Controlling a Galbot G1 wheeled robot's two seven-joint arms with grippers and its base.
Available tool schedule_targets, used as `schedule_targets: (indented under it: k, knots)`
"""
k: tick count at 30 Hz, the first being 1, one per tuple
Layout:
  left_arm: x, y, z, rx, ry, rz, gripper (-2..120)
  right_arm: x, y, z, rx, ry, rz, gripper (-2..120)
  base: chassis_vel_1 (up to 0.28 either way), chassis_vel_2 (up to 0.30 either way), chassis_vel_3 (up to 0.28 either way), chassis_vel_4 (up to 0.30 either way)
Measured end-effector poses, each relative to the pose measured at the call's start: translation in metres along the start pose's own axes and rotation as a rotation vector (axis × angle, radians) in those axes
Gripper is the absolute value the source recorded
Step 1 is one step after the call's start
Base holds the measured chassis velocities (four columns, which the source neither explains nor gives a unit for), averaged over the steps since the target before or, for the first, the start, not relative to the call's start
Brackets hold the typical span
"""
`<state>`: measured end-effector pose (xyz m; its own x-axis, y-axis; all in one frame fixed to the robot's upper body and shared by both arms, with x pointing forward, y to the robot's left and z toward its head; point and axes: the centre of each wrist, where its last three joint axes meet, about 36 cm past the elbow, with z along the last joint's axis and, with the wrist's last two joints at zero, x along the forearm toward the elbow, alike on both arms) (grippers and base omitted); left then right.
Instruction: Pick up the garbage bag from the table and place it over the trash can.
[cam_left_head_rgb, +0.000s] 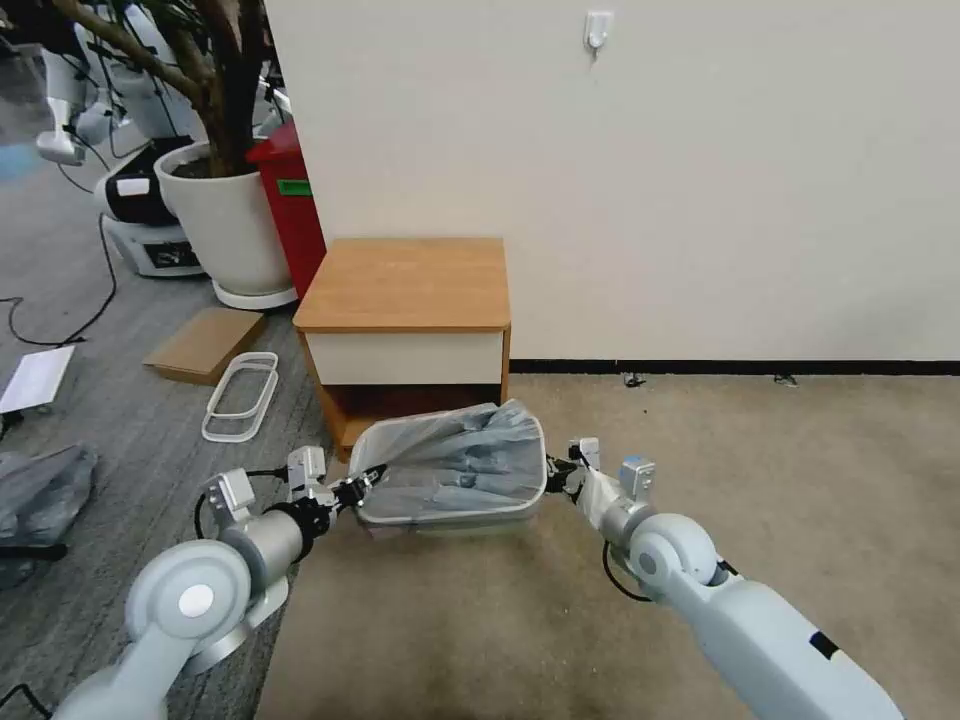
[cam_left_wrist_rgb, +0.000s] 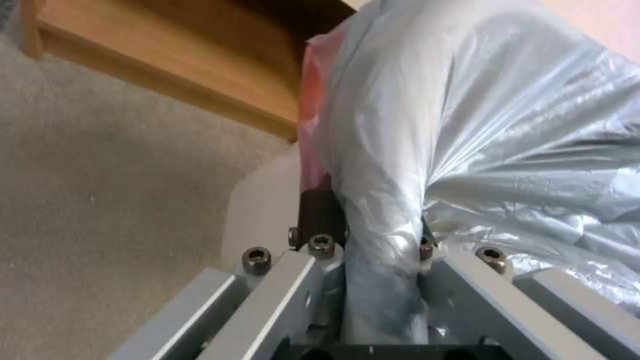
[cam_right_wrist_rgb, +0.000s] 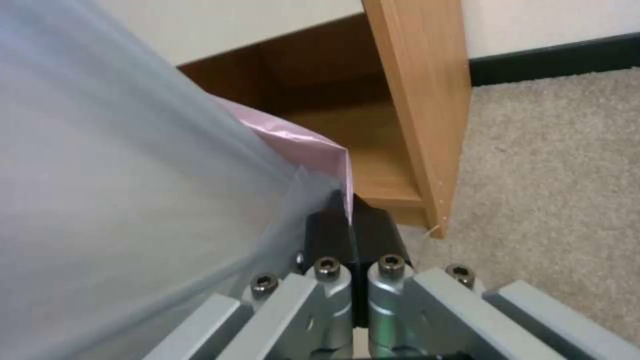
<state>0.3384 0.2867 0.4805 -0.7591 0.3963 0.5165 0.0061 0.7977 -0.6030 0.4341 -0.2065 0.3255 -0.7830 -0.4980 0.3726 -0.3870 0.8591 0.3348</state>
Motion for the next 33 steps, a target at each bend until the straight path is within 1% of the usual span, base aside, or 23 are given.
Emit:
schedule_targets:
  k: [6,9,14,16,17,18,20,21,22,25,26,29,30,31,33]
  knots:
    - [0.000,0.000,0.000,0.000,0.004,-0.005,3,0.001,0.001,0.003,0.028,-0.003,0.017,0,0.000,0.000,0.000,0.000]
    - [-0.002,0.002,0.001,0.007,0.009,-0.012,3,0.004,0.000,0.006,0.069,-0.009,0.037,0,0.000,0.000,0.000,0.000]
    - [-0.005,0.006,0.003,0.007,0.009,-0.029,3,0.009,0.006,0.007,0.097,-0.033,0.065,2,0.000,0.000,0.000,0.000]
    - [-0.007,0.009,0.003,0.004,0.006,-0.041,3,0.014,0.010,0.005,0.120,-0.053,0.091,14,0.000,0.000,0.000,0.000]
    - [-0.008,0.010,0.002,0.005,0.005,-0.045,2,0.017,0.011,0.004,0.128,-0.060,0.098,17,0.000,0.000,0.000,0.000]
    - [-0.008,0.010,0.002,0.005,0.005,-0.045,2,0.017,0.011,0.004,0.128,-0.060,0.098,17,0.000,0.000,0.000,0.000]
    - [-0.010,0.013,0.001,0.009,-0.002,-0.055,2,0.022,0.012,0.001,0.159,-0.082,0.118,25,0.000,0.000,0.000,0.000]
    - [-0.011,0.016,-0.001,0.012,-0.009,-0.065,2,0.026,0.012,0.000,0.174,-0.093,0.126,32,0.000,0.000,0.000,0.000]
    - [-0.011,0.016,-0.001,0.012,-0.009,-0.065,2,0.026,0.012,0.000,0.174,-0.093,0.126,32,0.000,0.000,0.000,0.000]
    - [-0.012,0.019,-0.005,0.018,-0.023,-0.080,2,0.034,0.012,-0.005,0.194,-0.114,0.133,45,0.000,0.000,0.000,0.000]
    - [-0.012,0.019,-0.005,0.018,-0.023,-0.080,2,0.034,0.012,-0.005,0.194,-0.114,0.133,45,0.000,0.000,0.000,0.000]
    - [-0.012,0.020,-0.008,0.021,-0.032,-0.090,2,0.040,0.011,-0.007,0.227,-0.136,0.139,61,0.000,0.000,0.000,0.000]
    - [-0.013,0.021,-0.009,0.022,-0.034,-0.092,2,0.042,0.010,-0.008,0.237,-0.142,0.142,64,0.000,0.000,0.000,0.000]
    - [-0.013,0.021,-0.009,0.022,-0.034,-0.092,2,0.042,0.010,-0.008,0.237,-0.142,0.142,64,0.000,0.000,0.000,0.000]
    - [-0.014,0.023,-0.012,0.023,-0.040,-0.100,2,0.046,0.009,-0.011,0.252,-0.155,0.143,74,0.000,0.000,0.000,0.000]
